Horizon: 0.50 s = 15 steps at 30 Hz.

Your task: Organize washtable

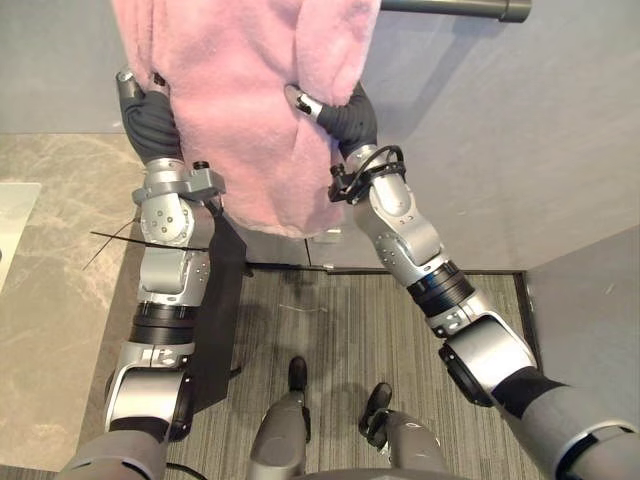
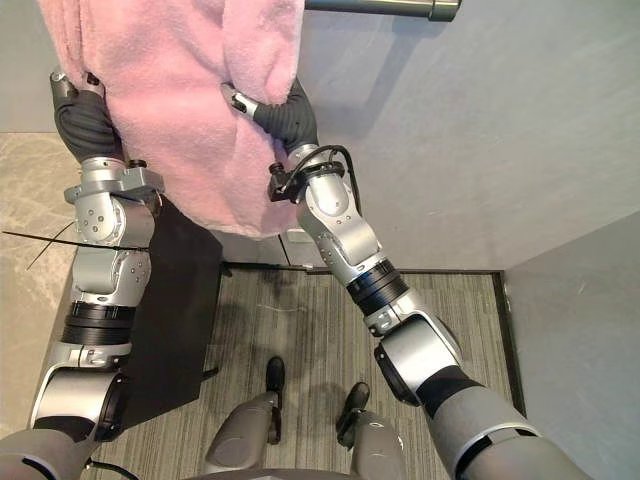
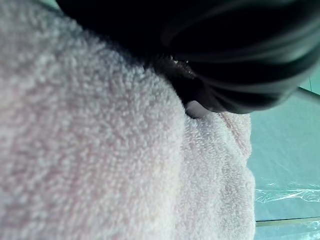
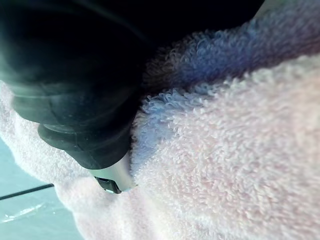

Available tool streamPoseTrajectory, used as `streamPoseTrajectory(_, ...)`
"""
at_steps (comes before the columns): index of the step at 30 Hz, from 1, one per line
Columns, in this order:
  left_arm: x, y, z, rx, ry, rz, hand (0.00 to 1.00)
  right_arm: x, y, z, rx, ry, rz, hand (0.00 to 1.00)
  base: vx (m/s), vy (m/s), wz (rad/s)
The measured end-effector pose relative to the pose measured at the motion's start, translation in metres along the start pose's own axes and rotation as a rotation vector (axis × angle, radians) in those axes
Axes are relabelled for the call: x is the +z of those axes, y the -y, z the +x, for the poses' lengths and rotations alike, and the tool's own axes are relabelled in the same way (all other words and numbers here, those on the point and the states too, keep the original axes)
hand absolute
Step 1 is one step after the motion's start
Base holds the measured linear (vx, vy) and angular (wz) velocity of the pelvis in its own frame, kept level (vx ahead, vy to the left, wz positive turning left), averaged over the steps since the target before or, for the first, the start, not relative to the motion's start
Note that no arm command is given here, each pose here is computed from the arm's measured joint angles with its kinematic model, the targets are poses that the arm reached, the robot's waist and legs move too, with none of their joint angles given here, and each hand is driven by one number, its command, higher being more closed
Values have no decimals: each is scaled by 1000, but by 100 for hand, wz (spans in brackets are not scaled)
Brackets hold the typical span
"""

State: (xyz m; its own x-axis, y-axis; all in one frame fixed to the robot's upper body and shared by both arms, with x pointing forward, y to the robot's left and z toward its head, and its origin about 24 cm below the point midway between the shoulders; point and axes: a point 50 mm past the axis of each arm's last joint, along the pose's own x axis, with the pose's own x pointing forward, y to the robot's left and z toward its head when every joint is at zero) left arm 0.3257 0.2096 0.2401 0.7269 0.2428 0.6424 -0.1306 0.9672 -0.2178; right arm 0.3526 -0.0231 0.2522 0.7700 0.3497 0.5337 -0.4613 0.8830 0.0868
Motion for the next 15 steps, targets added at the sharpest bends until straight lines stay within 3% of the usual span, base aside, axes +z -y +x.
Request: streamPoseTrajectory(15,-6,4,-10,-68,-42,6,100,-17,19,-23,4,-56,-18,100,2,5,-1)
